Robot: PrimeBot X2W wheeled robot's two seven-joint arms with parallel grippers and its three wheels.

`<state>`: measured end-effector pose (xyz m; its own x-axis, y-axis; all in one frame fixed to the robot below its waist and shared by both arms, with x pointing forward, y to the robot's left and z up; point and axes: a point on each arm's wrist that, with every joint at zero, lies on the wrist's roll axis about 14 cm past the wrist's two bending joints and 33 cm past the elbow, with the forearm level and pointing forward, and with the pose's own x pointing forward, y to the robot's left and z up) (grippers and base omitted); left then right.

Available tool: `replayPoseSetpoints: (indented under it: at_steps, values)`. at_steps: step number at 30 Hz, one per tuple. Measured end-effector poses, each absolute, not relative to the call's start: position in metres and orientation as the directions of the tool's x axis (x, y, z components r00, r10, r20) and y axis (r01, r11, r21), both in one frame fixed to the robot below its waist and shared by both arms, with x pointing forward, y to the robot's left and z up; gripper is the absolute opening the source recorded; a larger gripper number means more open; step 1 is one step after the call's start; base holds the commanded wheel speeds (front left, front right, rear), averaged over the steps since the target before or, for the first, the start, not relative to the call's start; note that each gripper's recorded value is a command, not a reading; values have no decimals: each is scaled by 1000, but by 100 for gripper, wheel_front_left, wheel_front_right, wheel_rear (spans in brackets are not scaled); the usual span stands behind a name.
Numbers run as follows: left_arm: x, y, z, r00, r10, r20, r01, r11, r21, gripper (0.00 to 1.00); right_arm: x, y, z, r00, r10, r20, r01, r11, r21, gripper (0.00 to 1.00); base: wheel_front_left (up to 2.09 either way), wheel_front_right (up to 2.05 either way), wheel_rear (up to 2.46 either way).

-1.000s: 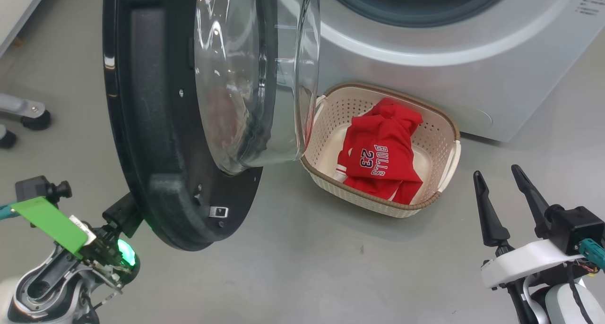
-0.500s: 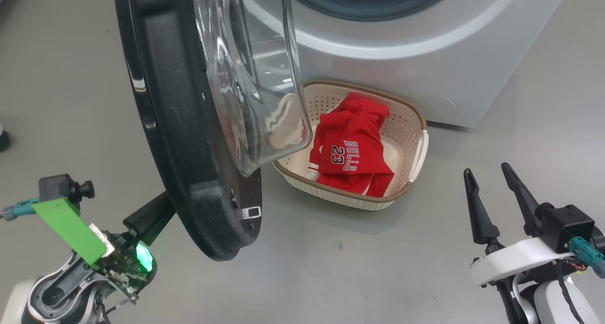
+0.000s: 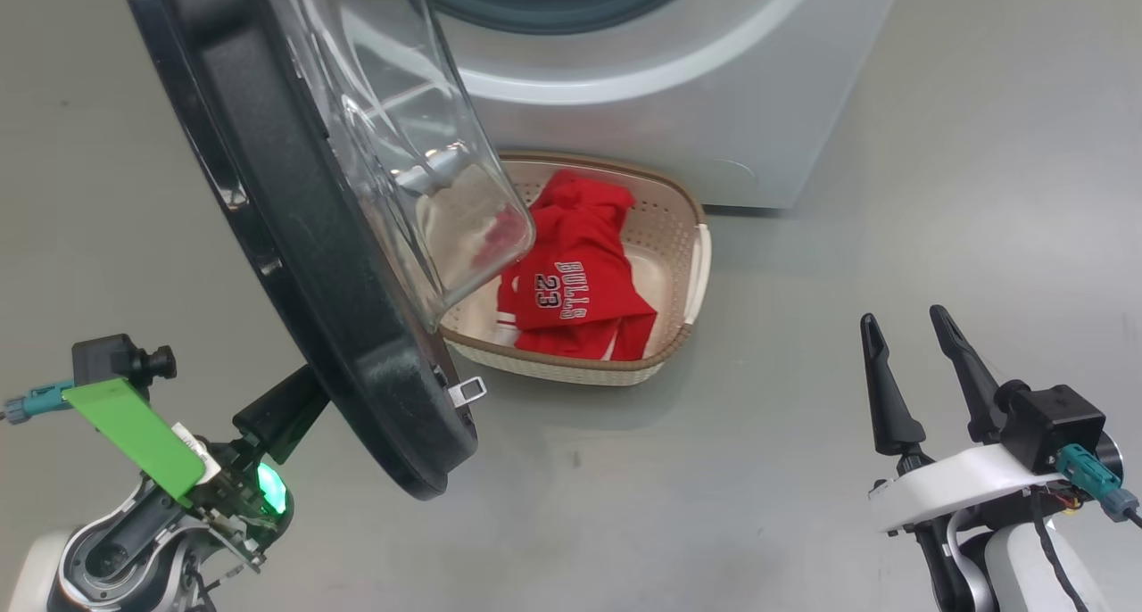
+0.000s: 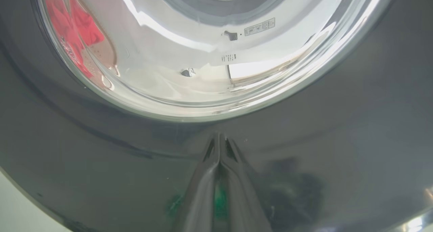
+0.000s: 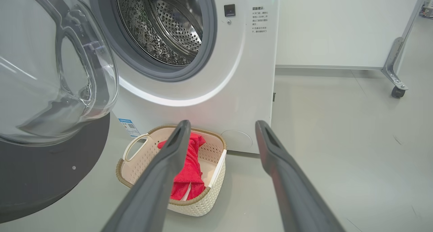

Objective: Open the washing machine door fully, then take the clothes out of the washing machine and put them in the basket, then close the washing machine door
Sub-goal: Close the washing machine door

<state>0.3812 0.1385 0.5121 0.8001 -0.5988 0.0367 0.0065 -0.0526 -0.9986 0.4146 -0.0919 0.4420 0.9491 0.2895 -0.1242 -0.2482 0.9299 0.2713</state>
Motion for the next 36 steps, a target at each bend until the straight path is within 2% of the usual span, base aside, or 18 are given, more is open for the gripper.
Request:
replayPoseSetpoints:
  at_steps: [16,20,36]
  values:
    - [423,72,513,689,-718,94,15,-115,-993,0,394,-156,444,987,89,-131,-54,967,249,100,0,0,0]
    - [438,56,515,662,-743,97,43,-91,-995,0,392,-170,444,990,45,-132,-11,969,247,100,0,0,0]
    - [507,11,507,660,-740,130,52,-128,-990,0,393,-199,428,984,-55,-168,97,963,253,100,0,0,0]
